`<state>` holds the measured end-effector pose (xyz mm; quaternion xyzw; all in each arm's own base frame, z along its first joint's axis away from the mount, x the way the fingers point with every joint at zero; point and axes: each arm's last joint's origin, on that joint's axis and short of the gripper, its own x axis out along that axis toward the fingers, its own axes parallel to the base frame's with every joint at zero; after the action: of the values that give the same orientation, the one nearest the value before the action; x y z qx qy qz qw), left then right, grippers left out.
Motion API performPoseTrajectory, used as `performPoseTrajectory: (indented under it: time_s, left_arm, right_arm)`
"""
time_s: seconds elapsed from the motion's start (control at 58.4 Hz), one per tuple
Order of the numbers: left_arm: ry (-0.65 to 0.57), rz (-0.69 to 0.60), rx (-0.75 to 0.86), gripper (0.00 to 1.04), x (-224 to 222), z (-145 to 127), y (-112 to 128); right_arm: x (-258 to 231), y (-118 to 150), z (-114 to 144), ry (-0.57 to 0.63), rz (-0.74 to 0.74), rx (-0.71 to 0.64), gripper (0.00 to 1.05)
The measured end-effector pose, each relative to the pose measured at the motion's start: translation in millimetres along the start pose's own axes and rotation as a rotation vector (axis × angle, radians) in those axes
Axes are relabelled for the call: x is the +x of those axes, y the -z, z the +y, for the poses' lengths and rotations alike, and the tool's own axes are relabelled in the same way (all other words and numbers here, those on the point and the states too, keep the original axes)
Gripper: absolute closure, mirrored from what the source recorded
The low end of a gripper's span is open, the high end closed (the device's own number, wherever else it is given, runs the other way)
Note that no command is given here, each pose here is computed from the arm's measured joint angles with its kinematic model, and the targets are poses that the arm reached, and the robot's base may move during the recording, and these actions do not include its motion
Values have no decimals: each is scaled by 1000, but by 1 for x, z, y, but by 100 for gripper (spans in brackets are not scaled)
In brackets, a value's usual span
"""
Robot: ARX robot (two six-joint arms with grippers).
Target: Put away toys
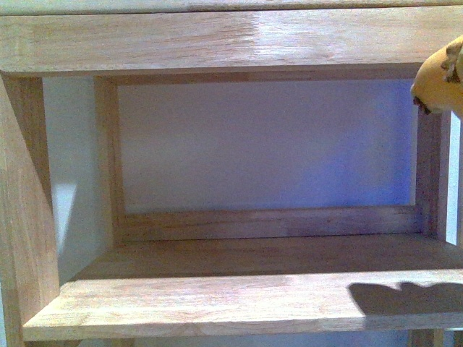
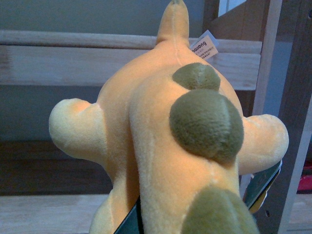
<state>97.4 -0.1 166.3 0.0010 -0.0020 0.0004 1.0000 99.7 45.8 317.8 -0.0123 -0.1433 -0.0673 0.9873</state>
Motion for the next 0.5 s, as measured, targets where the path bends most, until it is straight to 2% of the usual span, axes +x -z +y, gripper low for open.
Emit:
performPoseTrajectory:
  time_s: [0.497]
  left_arm:
    - [0, 0, 0, 6, 0, 0, 0]
  right_arm:
    - [25, -98, 29, -58, -137, -15, 96]
